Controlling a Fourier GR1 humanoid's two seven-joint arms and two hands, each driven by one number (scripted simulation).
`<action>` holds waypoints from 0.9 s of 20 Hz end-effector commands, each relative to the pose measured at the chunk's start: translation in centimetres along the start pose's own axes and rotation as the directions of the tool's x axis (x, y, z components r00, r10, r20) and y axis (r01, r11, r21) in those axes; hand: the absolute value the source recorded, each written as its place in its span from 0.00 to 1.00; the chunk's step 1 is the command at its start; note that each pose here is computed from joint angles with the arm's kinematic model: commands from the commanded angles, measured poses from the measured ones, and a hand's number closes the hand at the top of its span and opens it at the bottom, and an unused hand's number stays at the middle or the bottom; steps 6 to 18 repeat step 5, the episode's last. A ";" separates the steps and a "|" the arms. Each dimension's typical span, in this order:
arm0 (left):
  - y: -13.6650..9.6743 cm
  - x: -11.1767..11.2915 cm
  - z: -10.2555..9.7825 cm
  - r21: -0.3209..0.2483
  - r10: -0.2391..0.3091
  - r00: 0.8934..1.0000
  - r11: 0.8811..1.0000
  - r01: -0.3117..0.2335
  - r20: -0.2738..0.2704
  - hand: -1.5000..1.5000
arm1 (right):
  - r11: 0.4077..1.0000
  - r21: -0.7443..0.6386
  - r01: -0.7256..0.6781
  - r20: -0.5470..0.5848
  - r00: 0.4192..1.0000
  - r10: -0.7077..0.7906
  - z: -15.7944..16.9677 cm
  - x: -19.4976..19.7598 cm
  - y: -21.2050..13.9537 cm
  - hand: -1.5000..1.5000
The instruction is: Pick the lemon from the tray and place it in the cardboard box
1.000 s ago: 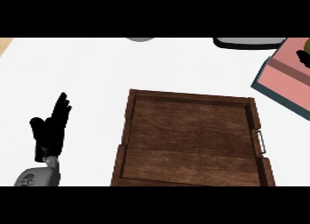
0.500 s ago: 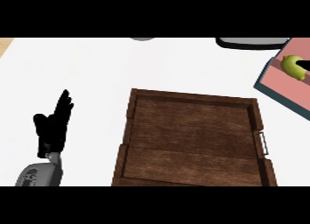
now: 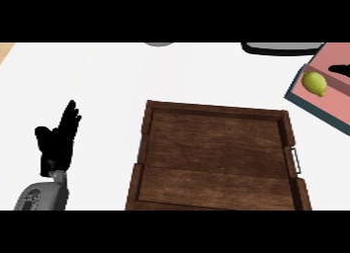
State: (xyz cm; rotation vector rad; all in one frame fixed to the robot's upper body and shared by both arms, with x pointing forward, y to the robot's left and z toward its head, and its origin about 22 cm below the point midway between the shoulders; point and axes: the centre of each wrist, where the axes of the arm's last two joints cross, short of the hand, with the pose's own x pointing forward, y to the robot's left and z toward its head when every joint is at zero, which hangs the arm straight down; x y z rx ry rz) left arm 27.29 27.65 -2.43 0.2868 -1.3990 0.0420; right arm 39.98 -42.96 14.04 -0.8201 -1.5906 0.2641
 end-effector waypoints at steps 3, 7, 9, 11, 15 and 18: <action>0.3 0.2 0.3 0.012 0.008 1.000 1.000 -0.008 -0.006 0.50 | 0.956 -0.109 0.273 0.020 0.962 -0.272 0.9 -2.7 -2.7 0.00; 0.2 0.6 0.5 0.005 0.002 1.000 1.000 -0.002 0.007 0.50 | 0.943 -0.142 0.300 0.011 0.953 -0.301 0.9 -2.7 -5.8 0.00; 0.2 0.6 0.5 0.005 0.002 1.000 1.000 -0.002 0.007 0.50 | 0.943 -0.142 0.300 0.011 0.953 -0.301 0.9 -2.7 -5.8 0.00; 0.2 0.6 0.5 0.005 0.002 1.000 1.000 -0.002 0.007 0.50 | 0.943 -0.142 0.300 0.011 0.953 -0.301 0.9 -2.7 -5.8 0.00; 0.2 0.6 0.5 0.005 0.002 1.000 1.000 -0.002 0.007 0.50 | 0.943 -0.142 0.300 0.011 0.953 -0.301 0.9 -2.7 -5.8 0.00; 0.2 0.6 0.5 0.005 0.002 1.000 1.000 -0.002 0.007 0.50 | 0.943 -0.142 0.300 0.011 0.953 -0.301 0.9 -2.7 -5.8 0.00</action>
